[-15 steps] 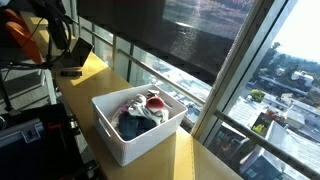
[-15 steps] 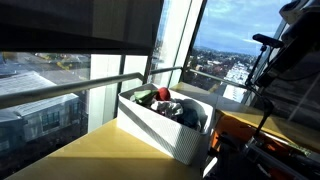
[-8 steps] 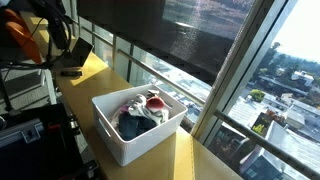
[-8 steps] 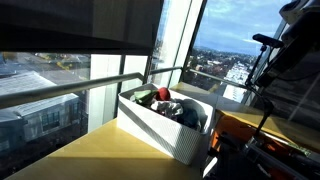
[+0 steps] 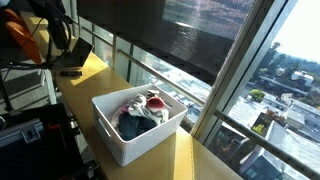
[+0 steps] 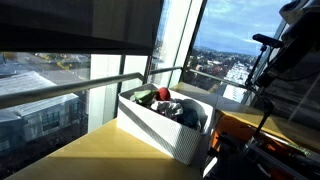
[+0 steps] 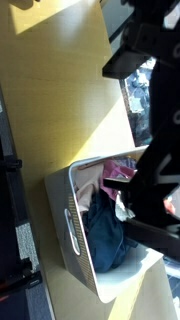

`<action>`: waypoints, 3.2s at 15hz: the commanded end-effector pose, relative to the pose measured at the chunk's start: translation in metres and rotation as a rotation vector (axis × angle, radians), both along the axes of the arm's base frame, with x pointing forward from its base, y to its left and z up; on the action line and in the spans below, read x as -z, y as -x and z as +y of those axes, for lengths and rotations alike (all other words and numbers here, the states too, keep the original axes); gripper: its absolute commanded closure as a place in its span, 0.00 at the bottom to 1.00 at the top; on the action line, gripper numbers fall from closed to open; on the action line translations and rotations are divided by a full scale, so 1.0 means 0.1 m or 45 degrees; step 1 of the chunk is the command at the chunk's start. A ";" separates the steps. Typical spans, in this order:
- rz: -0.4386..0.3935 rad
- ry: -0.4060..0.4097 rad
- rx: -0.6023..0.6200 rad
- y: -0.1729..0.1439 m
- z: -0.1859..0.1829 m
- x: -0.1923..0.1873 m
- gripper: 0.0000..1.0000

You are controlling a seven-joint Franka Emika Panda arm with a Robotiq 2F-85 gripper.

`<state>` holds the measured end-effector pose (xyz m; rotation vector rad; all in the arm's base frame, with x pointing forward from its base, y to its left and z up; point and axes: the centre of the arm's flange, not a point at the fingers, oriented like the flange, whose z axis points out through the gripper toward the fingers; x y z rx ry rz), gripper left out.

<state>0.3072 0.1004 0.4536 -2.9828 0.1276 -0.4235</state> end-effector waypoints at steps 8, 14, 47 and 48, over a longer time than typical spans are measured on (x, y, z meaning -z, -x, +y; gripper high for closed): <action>-0.051 0.004 0.014 -0.28 0.07 -0.15 0.00; -0.173 0.069 0.038 -1.35 -0.34 -0.48 0.00; 0.225 -0.015 0.251 -3.15 -0.27 0.58 0.96; 0.209 -0.021 0.222 -3.06 -0.06 0.44 0.98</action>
